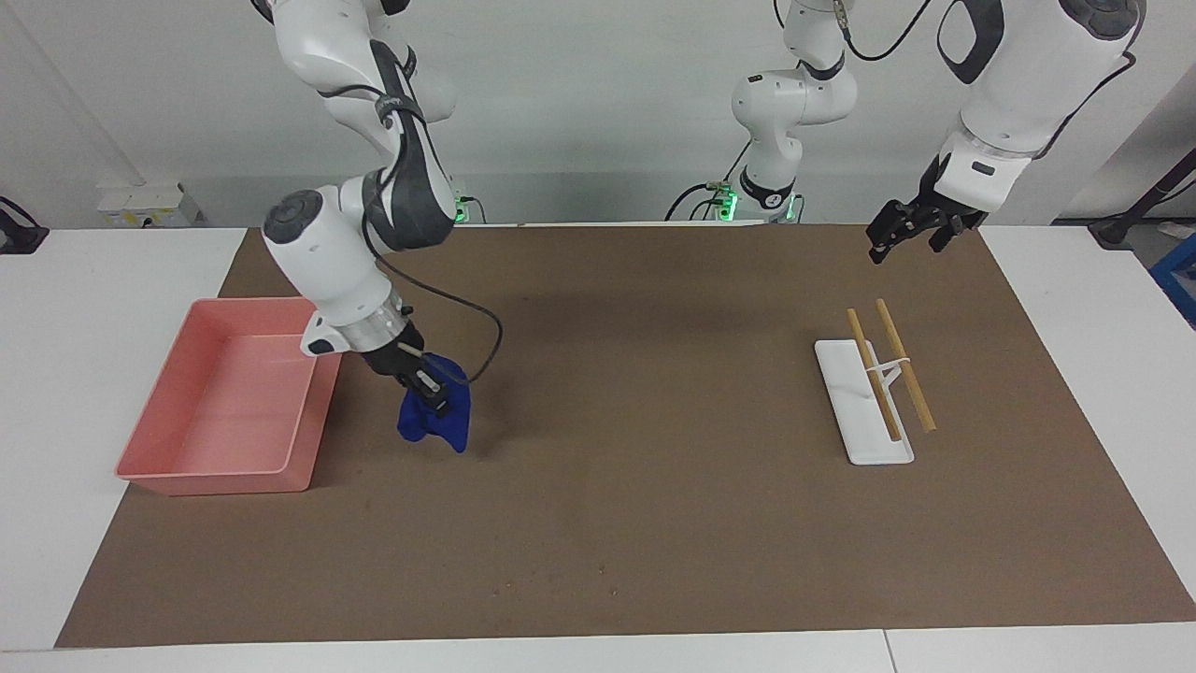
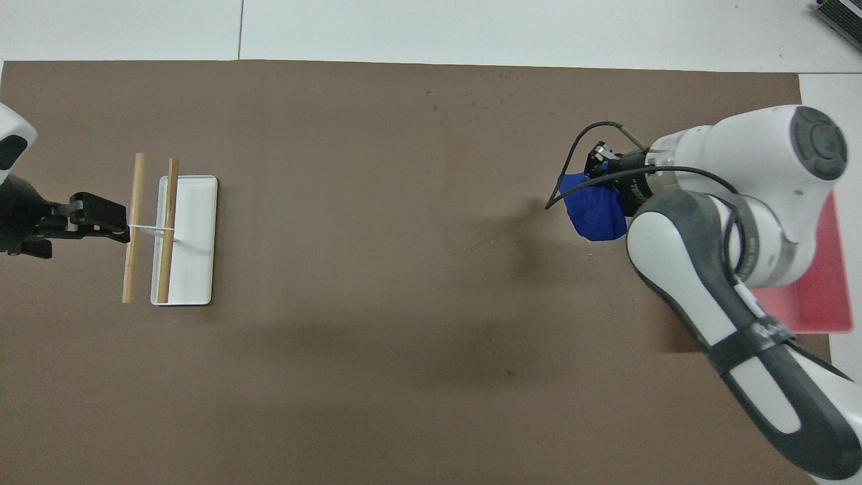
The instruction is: Wipe water with towel using both arms
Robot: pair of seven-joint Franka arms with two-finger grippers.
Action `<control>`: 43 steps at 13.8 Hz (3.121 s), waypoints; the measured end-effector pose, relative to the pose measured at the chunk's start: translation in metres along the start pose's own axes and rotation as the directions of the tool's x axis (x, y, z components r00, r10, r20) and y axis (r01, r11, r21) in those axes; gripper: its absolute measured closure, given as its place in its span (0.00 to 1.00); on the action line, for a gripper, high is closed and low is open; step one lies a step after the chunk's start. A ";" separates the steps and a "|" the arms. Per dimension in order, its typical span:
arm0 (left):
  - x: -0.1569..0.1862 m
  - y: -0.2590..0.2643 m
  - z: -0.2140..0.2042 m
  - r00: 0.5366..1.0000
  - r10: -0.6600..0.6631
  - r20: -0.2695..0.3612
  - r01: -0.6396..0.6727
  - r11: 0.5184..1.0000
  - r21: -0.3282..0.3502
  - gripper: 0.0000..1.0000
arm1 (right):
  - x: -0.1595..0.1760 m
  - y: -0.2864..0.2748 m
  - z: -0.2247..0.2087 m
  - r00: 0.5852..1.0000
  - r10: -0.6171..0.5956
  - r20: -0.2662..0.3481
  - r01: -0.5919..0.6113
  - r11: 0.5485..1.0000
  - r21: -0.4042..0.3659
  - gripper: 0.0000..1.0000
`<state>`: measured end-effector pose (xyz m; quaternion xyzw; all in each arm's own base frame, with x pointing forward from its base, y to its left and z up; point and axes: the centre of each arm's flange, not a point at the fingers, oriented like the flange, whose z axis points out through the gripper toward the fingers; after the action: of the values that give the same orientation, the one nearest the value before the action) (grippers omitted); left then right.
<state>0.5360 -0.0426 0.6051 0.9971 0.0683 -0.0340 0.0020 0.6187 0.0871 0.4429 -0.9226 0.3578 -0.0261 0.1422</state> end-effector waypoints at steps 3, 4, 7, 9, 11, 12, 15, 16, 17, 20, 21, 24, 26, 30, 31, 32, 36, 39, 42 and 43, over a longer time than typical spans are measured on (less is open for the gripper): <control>0.000 0.000 0.000 1.000 0.000 0.000 0.000 1.000 0.000 0.00 | 0.020 0.037 -0.053 0.999 -0.044 -0.019 0.043 0.998 -0.053 0.84; 0.000 0.000 0.000 1.000 0.000 0.001 0.000 1.000 0.000 0.00 | 0.031 0.052 -0.062 0.997 -0.070 -0.027 0.067 0.995 -0.076 0.84; 0.000 0.000 0.001 1.000 0.000 0.001 0.000 1.000 0.000 0.00 | 0.067 0.099 -0.068 0.985 -0.167 -0.043 0.158 0.974 -0.162 0.84; 0.000 0.000 0.001 1.000 0.000 0.001 0.000 1.000 0.000 0.00 | 0.087 0.135 -0.066 0.974 -0.227 -0.011 0.219 0.952 -0.213 0.84; 0.000 0.000 0.001 1.000 0.000 0.001 0.000 1.000 0.000 0.00 | 0.105 0.179 -0.062 0.947 -0.317 0.044 0.317 0.913 -0.255 0.84; 0.000 0.000 0.001 1.000 0.000 0.001 0.000 1.000 0.000 0.00 | 0.109 0.198 -0.058 0.932 -0.354 0.072 0.360 0.891 -0.278 0.84; 0.000 0.000 0.001 1.000 0.000 0.001 0.000 1.000 0.000 0.00 | 0.106 0.230 -0.036 0.908 -0.392 0.148 0.419 0.837 -0.352 0.84; 0.000 0.000 0.001 1.000 0.000 0.001 0.000 1.000 0.000 0.00 | 0.101 0.237 -0.026 0.903 -0.394 0.172 0.430 0.825 -0.368 0.84; 0.000 0.000 0.001 1.000 0.000 0.001 0.000 1.000 0.000 0.00 | 0.097 0.242 -0.017 0.900 -0.392 0.190 0.436 0.819 -0.374 0.84; 0.000 0.000 0.001 1.000 0.000 0.001 0.000 1.000 0.000 0.00 | 0.090 0.260 0.008 0.892 -0.405 0.201 0.452 0.800 -0.396 0.84; 0.000 0.000 0.001 1.000 0.000 0.001 0.000 1.000 0.000 0.00 | 0.089 0.263 0.011 0.888 -0.411 0.209 0.460 0.789 -0.406 0.77; 0.000 0.000 0.001 1.000 0.000 0.001 0.000 1.000 0.000 0.00 | 0.087 0.256 0.002 0.884 -0.418 0.207 0.467 0.783 -0.411 0.42; 0.000 0.000 0.001 1.000 0.000 0.001 0.000 1.000 0.000 0.00 | 0.080 0.244 -0.022 0.883 -0.419 0.214 0.470 0.776 -0.420 0.18; 0.000 0.000 0.001 1.000 0.000 0.001 0.000 1.000 0.000 0.00 | 0.045 0.183 -0.083 0.874 -0.473 0.112 0.480 0.802 -0.356 0.00; 0.000 0.000 0.001 1.000 0.000 0.001 0.000 1.000 0.000 0.00 | 0.034 0.164 -0.094 0.877 -0.471 0.088 0.472 0.815 -0.336 0.00; 0.000 0.000 0.001 1.000 0.000 0.001 0.000 1.000 0.000 0.00 | 0.022 0.143 -0.104 0.880 -0.470 0.070 0.465 0.823 -0.327 0.00; 0.000 0.000 0.001 1.000 0.001 0.001 -0.001 1.000 0.000 0.00 | -0.028 0.057 -0.137 0.857 -0.514 0.039 0.499 0.809 -0.311 0.00; 0.000 0.000 0.001 1.000 0.000 0.003 0.000 1.000 0.001 0.00 | -0.033 0.024 -0.164 0.851 -0.524 0.021 0.508 0.813 -0.286 0.00; 0.000 0.000 0.000 1.000 0.001 0.001 -0.001 1.000 0.001 0.00 | -0.023 0.015 -0.182 0.851 -0.525 0.000 0.505 0.820 -0.267 0.00; 0.000 0.000 0.000 1.000 0.001 0.000 -0.001 1.000 0.006 0.00 | -0.023 0.014 -0.190 0.852 -0.524 -0.001 0.505 0.821 -0.266 0.00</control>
<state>0.5358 -0.0428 0.6048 0.9971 0.0675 -0.0340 -0.0010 0.5641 0.0469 0.6219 -0.9936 0.1007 -0.0513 -0.0037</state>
